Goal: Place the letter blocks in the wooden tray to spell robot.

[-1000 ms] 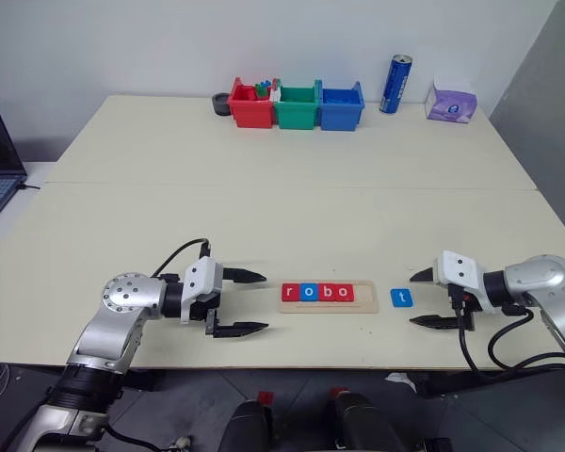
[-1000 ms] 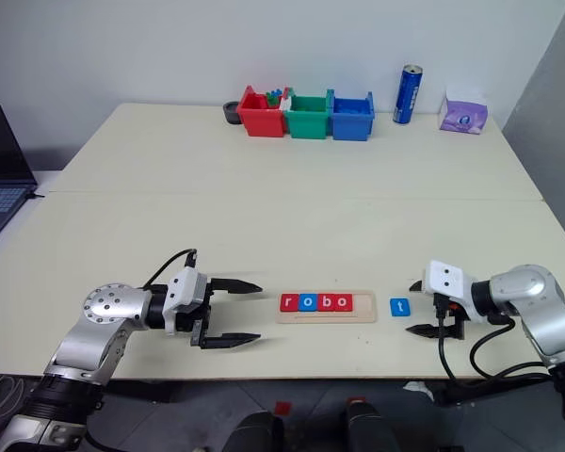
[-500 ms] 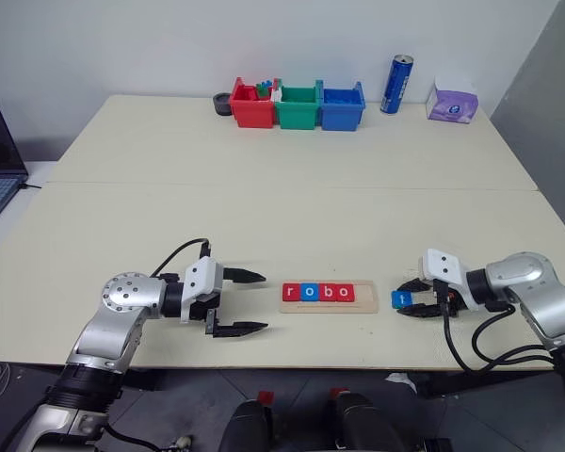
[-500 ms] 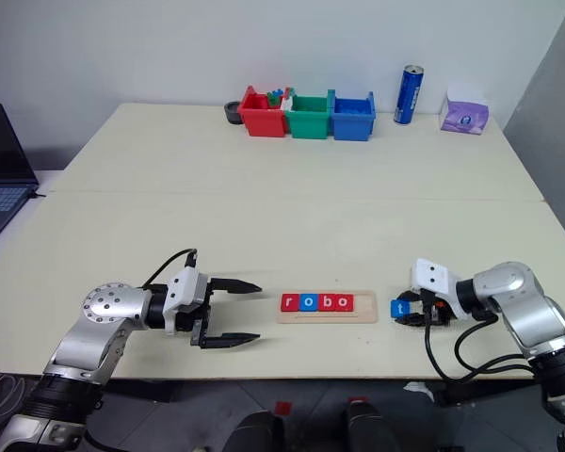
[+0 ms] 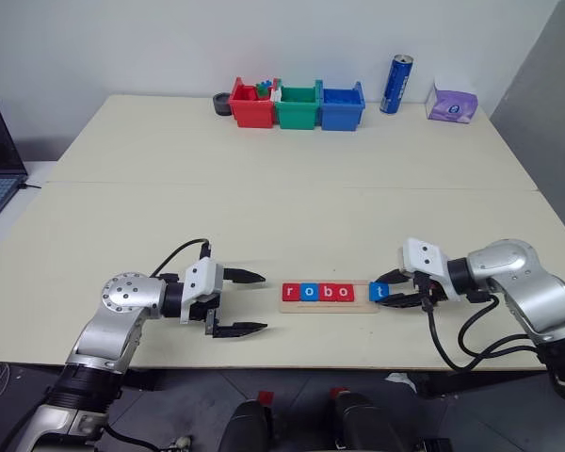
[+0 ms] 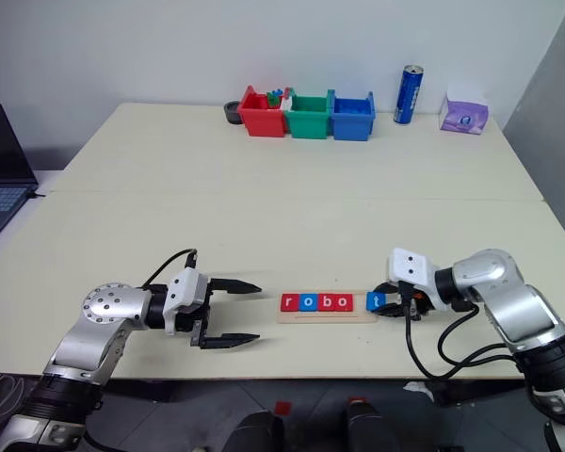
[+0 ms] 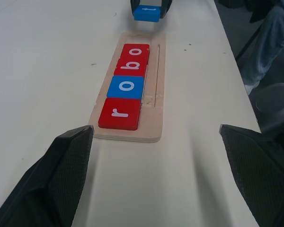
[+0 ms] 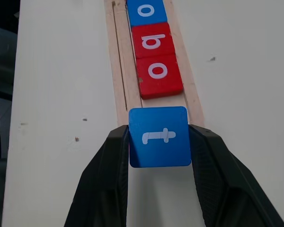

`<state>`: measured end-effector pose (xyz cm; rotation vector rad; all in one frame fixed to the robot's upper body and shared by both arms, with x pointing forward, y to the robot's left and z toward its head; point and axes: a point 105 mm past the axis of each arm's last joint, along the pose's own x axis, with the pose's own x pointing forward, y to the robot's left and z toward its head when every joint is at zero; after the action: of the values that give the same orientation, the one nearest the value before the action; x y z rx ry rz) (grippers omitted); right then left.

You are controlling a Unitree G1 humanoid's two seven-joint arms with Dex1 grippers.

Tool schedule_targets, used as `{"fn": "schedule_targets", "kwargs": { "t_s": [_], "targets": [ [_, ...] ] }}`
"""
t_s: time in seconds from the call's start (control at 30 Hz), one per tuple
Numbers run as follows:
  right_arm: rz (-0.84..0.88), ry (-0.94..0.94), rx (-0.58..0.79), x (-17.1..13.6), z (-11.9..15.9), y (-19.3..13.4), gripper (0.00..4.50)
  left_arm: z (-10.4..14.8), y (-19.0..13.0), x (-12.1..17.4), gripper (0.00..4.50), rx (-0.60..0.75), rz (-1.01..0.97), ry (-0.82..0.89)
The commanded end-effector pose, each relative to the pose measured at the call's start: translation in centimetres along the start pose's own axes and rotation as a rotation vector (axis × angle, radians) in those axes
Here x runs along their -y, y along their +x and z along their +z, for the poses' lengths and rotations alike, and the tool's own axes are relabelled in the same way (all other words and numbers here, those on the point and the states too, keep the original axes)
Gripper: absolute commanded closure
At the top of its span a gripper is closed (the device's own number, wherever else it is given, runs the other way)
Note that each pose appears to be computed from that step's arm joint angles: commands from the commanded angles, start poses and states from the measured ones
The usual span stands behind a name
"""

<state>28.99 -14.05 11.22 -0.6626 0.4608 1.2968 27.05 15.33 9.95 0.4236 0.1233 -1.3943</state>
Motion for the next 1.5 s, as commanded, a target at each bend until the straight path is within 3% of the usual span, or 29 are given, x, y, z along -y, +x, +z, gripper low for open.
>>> {"fn": "schedule_targets", "kwargs": {
  "t_s": [0.03, 0.73, 1.5],
  "targets": [
    [-0.021, -0.045, -0.023, 0.8, 0.7, 0.1, 3.04, 0.7, 0.0, -0.2, 0.0, 0.008, 0.006, 0.043],
    [0.047, -0.091, -0.07, 0.9, 1.5, 1.9, 3.04, 1.2, 0.5, -0.3, 0.0, 0.022, 0.026, 0.048],
    [0.034, -0.077, -0.086, 1.3, 1.3, 1.5, 3.04, 1.7, 0.7, -0.3, 0.0, 0.02, 0.031, 0.05]
  ]
}}
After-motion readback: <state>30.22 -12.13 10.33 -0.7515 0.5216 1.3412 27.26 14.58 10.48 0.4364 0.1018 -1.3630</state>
